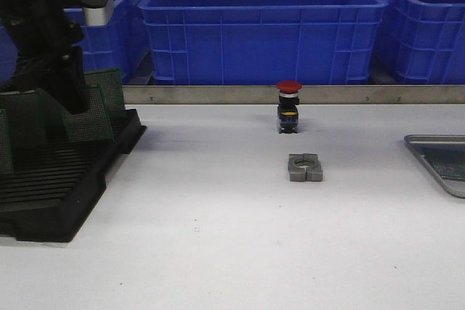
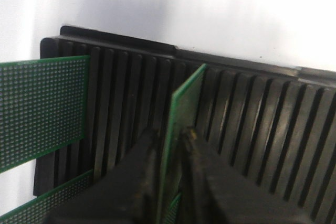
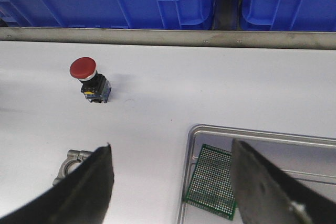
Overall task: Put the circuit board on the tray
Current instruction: 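Lift the second board out of the rack with the left gripper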
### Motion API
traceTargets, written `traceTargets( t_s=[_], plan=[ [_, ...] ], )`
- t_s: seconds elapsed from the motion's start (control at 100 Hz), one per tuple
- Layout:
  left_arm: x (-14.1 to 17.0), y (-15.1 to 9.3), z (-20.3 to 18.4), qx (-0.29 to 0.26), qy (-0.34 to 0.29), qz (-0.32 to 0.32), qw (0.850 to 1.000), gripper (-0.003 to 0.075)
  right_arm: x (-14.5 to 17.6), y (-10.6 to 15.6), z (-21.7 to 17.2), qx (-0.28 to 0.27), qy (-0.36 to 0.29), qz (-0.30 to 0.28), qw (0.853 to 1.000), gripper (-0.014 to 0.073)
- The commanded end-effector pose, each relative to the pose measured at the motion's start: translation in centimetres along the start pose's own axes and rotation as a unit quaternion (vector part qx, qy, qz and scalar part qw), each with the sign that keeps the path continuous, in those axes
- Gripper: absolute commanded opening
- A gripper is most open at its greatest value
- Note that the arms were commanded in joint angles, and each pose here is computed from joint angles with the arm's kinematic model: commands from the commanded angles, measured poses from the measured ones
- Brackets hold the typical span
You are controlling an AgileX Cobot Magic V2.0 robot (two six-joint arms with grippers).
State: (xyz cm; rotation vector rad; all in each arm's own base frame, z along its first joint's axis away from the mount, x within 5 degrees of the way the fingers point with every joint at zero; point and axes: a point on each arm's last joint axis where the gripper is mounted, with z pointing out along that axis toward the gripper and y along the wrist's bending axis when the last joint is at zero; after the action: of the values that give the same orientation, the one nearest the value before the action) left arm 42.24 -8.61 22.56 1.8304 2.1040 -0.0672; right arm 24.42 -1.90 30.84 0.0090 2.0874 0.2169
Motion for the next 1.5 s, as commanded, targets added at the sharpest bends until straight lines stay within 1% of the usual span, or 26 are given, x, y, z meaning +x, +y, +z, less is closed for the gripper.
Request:
traceTargets(
  t_s=[0.0, 0.13, 0.24, 0.33, 0.43, 0.55, 0.64, 0.74, 0.8, 0.91, 1.02, 1.14, 1.21, 1.38, 1.49],
  plan=[
    [-1.1, 0.6, -3.1, -0.051, -0.029, 0.0, 0.998, -0.0018, -1.3, 0.1, -0.9, 0.01, -0.037, -0.004, 0.999, 0.0499],
    [-1.3, 0.8, -3.4, -0.057, -0.031, 0.002, 0.998, -0.0018, -1.3, 0.1, -0.9, 0.01, -0.037, -0.004, 0.999, 0.0499],
    [-1.7, 1.2, -4.4, -0.067, -0.037, 0.001, 0.997, -0.0018, -1.3, 0.1, -0.9, 0.01, -0.037, -0.004, 0.999, 0.0499],
    [-2.1, 1.4, -5.4, -0.064, -0.04, 0.007, 0.997, -0.0018, -1.3, 0.1, -0.9, 0.01, -0.037, -0.004, 0.999, 0.0499],
    [-2.6, 1.3, -6.5, -0.045, -0.046, 0.011, 0.998, -0.0018, -1.3, 0.1, -0.9, 0.009, -0.037, -0.004, 0.999, 0.0499],
    [-3.2, 0.8, -8.2, -0.007, -0.059, 0.017, 0.998, -0.0018, -1.3, 0.1, -0.9, 0.009, -0.037, -0.004, 0.999, 0.0499],
    [-3.9, 0.8, -9.7, -0.023, -0.082, -0.004, 0.996, -0.0018, -1.3, 0.1, -0.9, 0.009, -0.037, -0.004, 0.999, 0.0499],
    [-4.5, 0.2, -11.6, -0.037, -0.104, -0.003, 0.994, -0.0018, -1.3, 0.1, -0.9, 0.008, -0.036, -0.004, 0.999, 0.0499],
    [-4.9, -0.3, -13.0, -0.048, -0.119, -0.002, 0.992, -0.0018, -1.3, 0.1, -0.9, 0.008, -0.036, -0.004, 0.999, 0.0499],
    [-6.3, -1.5, -15.6, -0.055, -0.178, 0.001, 0.982, -0.0018, -1.3, 0.1, -0.9, 0.008, -0.036, -0.004, 0.999, 0.0499],
    [-8.3, -3.1, -17.0, -0.053, -0.211, 0.018, 0.976, -0.0018, -1.3, 0.1, -0.9, 0.008, -0.036, -0.004, 0.999, 0.0499],
    [-10.8, -4.6, -16.8, -0.027, -0.225, 0.007, 0.974, -0.0018, -1.3, 0.1, -0.9, 0.008, -0.036, -0.004, 0.999, 0.0499],
    [-12.4, -5.6, -16.3, -0.008, -0.23, 0.012, 0.973, -0.0018, -1.3, 0.2, -0.9, 0.007, -0.035, -0.004, 0.999, 0.0499],
    [-16.5, -8.4, -14.9, 0.046, -0.258, 0.051, 0.964, -0.0018, -1.3, 0.2, -0.9, 0.006, -0.035, -0.004, 0.999, 0.0499],
    [-17.9, -9.3, -13.5, 0.07, -0.256, 0.065, 0.962, -0.0018, -1.3, 0.2, -0.9, 0.006, -0.034, -0.004, 0.999, 0.0499]
  ],
)
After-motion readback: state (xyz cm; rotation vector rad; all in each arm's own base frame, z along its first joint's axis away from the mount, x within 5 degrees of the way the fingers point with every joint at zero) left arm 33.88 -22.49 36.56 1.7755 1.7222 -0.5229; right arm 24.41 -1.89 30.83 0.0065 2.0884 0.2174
